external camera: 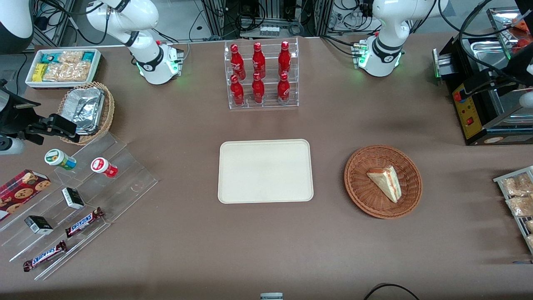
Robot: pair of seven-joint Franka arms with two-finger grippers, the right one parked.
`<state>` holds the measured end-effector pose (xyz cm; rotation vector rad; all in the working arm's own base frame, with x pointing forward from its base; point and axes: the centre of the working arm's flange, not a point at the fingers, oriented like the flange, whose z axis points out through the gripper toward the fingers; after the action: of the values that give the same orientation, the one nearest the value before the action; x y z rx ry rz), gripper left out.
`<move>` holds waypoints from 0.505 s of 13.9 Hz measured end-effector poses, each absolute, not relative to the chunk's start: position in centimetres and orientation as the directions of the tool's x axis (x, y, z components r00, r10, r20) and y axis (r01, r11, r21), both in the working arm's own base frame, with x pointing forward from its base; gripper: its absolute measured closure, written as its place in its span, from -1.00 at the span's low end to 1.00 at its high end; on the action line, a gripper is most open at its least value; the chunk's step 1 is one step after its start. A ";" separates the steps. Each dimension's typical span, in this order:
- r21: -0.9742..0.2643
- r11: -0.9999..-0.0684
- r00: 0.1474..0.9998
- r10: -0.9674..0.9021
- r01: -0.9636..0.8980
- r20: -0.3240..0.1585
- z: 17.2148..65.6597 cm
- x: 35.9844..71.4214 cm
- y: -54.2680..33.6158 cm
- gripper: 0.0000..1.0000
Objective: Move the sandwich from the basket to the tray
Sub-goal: 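Move the left gripper over the sandwich in the wicker basket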
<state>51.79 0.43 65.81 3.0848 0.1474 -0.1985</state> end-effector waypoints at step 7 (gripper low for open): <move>-0.022 -0.996 0.983 0.084 0.081 -0.165 62.8 54.1 0.3 -1.00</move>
<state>54.06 0.27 62.77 3.1434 0.1308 -0.2625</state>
